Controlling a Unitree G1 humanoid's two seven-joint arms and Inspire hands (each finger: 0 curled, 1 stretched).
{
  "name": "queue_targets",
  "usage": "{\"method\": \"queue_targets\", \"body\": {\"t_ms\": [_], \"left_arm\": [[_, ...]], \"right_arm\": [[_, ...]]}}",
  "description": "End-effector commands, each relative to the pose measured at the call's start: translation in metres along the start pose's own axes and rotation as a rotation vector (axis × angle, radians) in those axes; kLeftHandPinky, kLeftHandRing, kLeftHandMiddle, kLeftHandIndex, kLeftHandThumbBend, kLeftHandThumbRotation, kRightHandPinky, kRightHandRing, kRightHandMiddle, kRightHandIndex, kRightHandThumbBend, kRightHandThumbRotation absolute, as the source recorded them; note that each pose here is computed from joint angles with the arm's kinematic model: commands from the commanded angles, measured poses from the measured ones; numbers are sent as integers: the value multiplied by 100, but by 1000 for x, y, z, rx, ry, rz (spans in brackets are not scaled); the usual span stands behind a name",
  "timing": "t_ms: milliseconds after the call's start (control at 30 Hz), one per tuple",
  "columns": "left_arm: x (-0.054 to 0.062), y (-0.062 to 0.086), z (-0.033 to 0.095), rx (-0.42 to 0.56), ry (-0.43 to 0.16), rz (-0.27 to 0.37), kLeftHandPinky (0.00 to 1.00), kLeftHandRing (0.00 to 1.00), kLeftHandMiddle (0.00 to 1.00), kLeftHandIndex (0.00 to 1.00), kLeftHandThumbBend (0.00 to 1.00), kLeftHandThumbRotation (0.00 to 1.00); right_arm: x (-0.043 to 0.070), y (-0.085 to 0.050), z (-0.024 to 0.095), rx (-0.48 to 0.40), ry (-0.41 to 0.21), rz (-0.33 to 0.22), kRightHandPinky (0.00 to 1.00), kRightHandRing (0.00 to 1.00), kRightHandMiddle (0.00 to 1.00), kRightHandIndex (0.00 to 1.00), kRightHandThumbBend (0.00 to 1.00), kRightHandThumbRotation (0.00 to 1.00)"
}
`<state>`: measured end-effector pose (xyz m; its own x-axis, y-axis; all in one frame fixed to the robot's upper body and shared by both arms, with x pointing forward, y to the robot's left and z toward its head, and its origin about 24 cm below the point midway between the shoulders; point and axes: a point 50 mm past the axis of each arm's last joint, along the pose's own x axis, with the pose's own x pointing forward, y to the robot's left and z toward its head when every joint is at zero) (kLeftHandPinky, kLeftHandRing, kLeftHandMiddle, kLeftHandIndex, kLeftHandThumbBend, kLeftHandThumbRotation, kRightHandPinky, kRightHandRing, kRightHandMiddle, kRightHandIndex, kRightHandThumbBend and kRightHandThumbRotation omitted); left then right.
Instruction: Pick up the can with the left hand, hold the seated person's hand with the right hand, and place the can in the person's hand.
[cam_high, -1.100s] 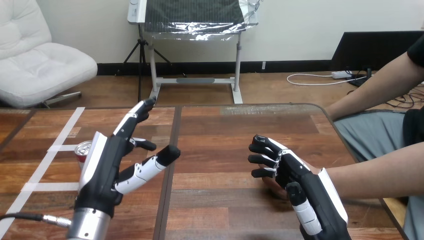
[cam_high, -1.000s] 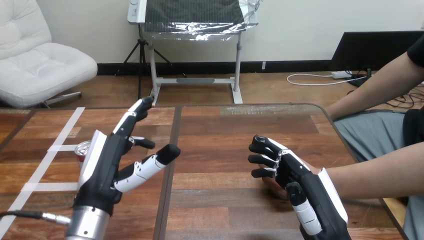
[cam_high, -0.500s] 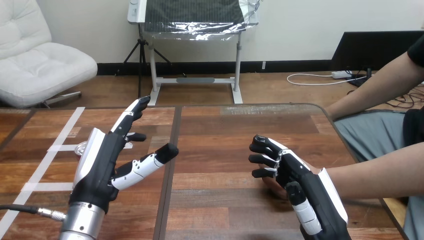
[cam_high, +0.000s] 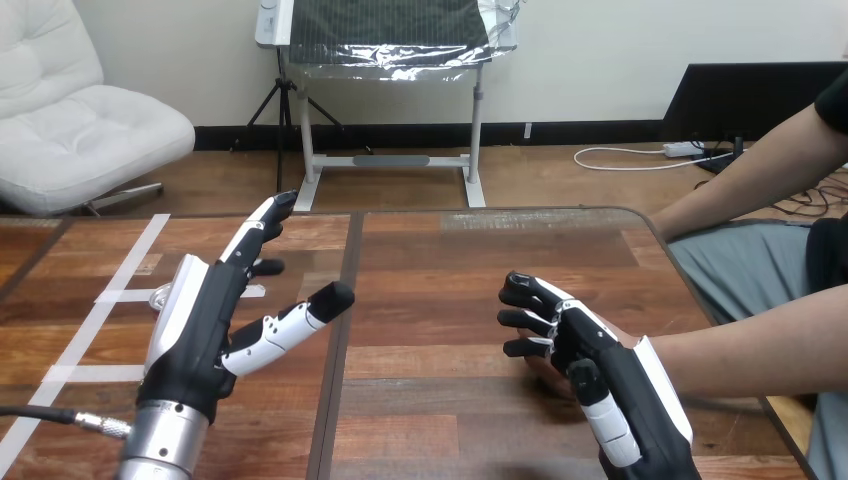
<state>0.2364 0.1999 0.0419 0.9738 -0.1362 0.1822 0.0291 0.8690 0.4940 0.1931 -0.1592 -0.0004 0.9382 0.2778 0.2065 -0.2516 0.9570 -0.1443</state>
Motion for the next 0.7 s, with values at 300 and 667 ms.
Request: {"method": "queue_targets", "body": {"t_ms": [300,667], "left_arm": [[29,15,24,79,-125,39,83,92,93,92,86,78],[34,22,25,203,-117,42,98,97,98,97,89,81]], "right_arm": [[32,-4,32,-17,-122,10,70,81,84,84,100,96],[35,-3,45,-37,-125,11,71,81,84,85,99,95]]}}
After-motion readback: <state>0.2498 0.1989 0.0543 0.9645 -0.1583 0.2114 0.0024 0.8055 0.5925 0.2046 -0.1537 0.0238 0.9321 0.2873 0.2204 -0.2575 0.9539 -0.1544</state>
